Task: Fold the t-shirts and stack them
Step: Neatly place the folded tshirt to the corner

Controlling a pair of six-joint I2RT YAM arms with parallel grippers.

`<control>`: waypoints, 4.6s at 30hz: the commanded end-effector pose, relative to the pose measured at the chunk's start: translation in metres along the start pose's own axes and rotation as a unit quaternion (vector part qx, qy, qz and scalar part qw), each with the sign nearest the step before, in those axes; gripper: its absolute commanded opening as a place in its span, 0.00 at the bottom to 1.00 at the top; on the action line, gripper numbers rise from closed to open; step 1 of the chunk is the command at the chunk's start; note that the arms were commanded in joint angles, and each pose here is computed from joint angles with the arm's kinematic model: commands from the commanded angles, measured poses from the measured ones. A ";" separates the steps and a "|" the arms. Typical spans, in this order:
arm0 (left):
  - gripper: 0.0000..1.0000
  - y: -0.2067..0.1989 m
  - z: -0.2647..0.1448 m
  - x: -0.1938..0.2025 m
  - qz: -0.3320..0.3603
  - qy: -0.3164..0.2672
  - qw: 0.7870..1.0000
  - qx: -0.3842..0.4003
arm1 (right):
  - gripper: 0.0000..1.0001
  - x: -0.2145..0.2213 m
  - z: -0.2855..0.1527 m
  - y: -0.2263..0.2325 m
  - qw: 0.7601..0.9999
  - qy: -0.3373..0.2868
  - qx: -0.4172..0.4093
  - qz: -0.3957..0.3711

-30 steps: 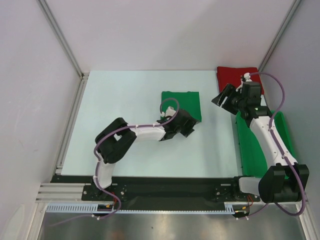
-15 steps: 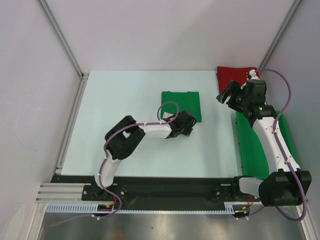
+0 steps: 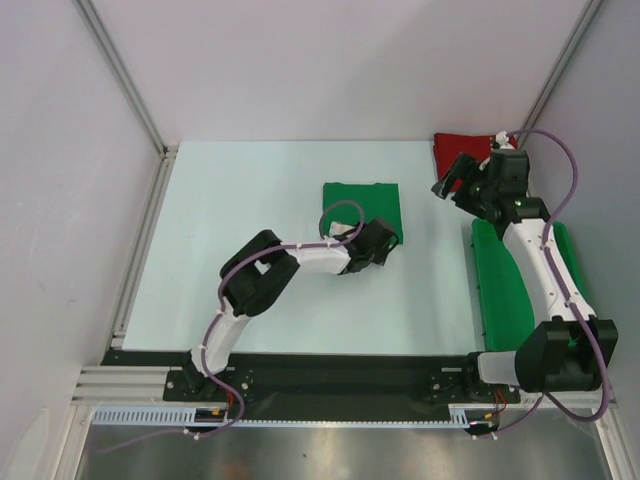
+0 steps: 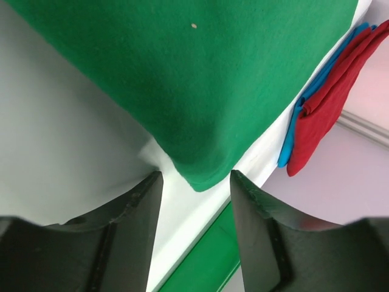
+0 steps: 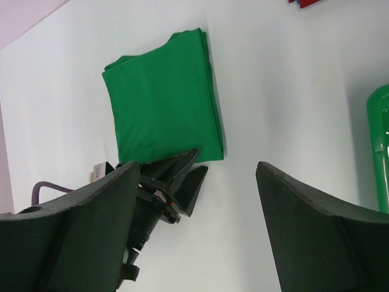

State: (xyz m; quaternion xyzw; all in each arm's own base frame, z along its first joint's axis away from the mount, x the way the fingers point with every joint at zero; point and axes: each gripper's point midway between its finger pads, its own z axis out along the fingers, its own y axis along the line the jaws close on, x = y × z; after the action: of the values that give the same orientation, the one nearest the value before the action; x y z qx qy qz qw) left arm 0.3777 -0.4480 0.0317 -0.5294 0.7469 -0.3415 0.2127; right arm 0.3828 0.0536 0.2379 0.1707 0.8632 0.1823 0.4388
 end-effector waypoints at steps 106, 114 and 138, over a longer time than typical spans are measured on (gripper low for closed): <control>0.31 -0.043 -0.073 -0.022 0.005 0.131 0.986 0.101 | 0.00 0.101 0.262 0.012 0.951 0.206 -0.199 0.120; 0.40 -0.020 -0.127 0.007 0.162 0.272 0.933 0.174 | 0.00 0.085 0.234 -0.003 0.971 0.190 -0.148 -0.001; 0.71 0.032 -0.252 -0.096 0.474 0.193 0.815 0.271 | 0.00 -0.101 0.126 -0.047 0.958 0.042 0.093 -0.267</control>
State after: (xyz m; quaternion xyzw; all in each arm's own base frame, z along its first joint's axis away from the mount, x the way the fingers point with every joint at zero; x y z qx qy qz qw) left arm 0.2124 -0.2920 0.1777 0.0111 0.7968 -0.5142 0.3172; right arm 0.5233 0.0094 0.1636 -0.0152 0.9288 0.0294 0.3691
